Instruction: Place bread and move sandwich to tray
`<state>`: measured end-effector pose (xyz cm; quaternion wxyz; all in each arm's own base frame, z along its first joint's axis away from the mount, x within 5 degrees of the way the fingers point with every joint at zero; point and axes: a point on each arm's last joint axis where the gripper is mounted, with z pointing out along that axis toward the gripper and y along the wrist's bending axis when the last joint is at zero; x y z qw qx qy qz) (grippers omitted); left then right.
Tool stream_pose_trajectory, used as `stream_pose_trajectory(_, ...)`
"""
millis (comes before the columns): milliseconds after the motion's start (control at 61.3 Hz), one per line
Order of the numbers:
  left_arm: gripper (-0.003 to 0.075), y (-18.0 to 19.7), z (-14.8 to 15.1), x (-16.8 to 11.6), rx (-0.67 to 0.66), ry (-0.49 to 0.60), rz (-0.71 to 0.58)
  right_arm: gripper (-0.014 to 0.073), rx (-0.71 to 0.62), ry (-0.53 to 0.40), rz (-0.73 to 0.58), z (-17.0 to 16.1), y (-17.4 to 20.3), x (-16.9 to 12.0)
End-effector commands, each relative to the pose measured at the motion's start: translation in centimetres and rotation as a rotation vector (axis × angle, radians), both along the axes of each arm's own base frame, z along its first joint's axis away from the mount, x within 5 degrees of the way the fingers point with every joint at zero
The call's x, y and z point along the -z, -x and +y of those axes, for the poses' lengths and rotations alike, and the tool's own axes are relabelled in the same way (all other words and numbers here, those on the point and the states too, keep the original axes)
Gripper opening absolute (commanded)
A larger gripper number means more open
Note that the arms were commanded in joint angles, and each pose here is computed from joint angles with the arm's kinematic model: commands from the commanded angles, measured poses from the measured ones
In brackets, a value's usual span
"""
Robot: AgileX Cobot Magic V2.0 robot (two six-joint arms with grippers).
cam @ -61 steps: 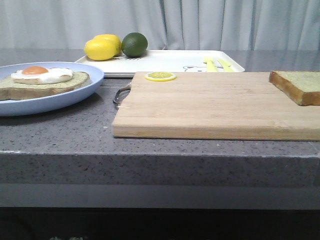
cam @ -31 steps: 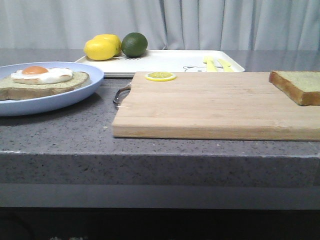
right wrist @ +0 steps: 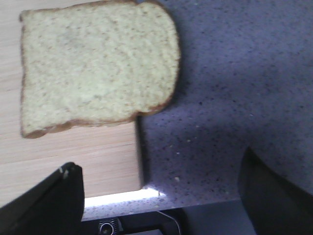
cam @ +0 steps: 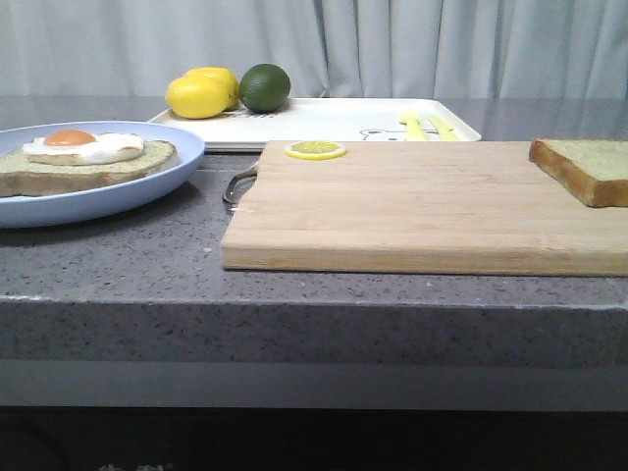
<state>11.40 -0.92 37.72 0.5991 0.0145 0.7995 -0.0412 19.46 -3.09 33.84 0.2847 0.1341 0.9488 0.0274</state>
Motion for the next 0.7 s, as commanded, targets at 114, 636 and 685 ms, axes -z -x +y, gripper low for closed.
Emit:
stream_pose_trajectory(114,0.0417,-0.2,0.0,-1.5,-0.005,0.008,-0.099,0.0644,0.066,-0.256,-0.047,-4.6,-1.5,-0.2)
stream_pose_trajectory(636,0.0417,-0.2,0.0,-1.4,-0.005,0.007,-0.093,0.0644,-0.076,-0.778,-0.059,-8.7,-6.0,5.3)
stream_pose_trajectory(685,0.0417,-0.2,0.0,-1.4,-0.005,0.007,-0.092,0.0644,-0.074,-0.789,-0.051,-8.8,-6.2,5.7)
